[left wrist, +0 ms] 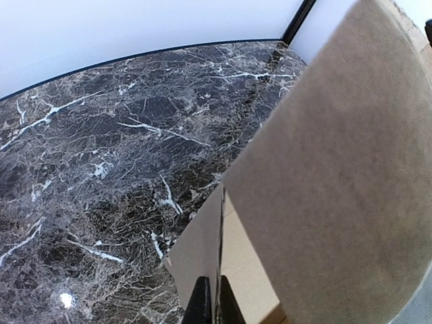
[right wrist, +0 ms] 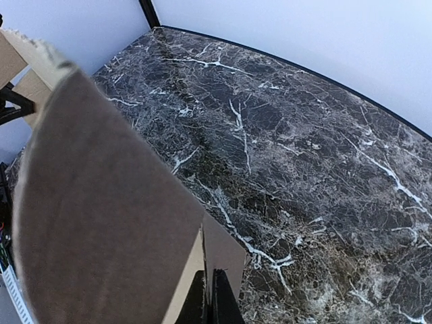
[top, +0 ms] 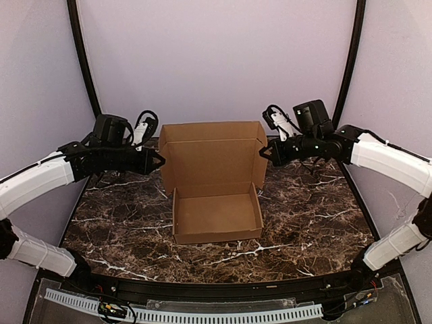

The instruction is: Fold the paper box

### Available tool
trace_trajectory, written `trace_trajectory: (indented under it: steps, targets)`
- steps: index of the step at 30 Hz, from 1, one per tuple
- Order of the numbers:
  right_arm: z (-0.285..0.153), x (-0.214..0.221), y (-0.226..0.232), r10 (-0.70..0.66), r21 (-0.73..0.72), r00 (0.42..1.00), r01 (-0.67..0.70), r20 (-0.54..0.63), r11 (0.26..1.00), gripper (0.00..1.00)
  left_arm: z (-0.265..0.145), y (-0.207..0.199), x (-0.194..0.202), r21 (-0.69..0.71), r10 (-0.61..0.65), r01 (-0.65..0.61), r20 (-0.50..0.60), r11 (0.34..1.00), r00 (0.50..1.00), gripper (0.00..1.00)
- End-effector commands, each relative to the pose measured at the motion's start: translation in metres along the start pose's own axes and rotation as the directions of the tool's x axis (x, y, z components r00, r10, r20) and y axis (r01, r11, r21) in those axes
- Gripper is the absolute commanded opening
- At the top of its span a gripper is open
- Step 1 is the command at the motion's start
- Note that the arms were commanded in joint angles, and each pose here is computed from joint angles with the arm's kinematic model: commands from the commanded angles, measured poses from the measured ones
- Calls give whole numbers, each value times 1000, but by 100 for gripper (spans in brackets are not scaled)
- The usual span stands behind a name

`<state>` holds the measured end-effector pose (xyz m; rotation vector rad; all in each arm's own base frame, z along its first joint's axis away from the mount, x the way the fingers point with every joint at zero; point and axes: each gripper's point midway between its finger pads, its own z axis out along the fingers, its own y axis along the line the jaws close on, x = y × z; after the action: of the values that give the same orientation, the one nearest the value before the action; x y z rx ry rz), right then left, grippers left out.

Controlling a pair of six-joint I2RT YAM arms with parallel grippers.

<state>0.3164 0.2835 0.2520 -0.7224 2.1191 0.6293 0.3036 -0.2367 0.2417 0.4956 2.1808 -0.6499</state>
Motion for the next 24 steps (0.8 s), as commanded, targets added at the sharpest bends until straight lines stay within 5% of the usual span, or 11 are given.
trace_trajectory:
  steps: [1, 24]
  targets:
    - [5, -22, 34, 72, -71, 996, -68, 58, 995, 0, 7, -21, -22, 132, -153, 140, 92, 981, 984, 1]
    - [34, -22, 40, 74, 124, 994, -84, 83, 989, 6, 25, -14, -13, -3, -161, 162, 96, 987, 982, 1]
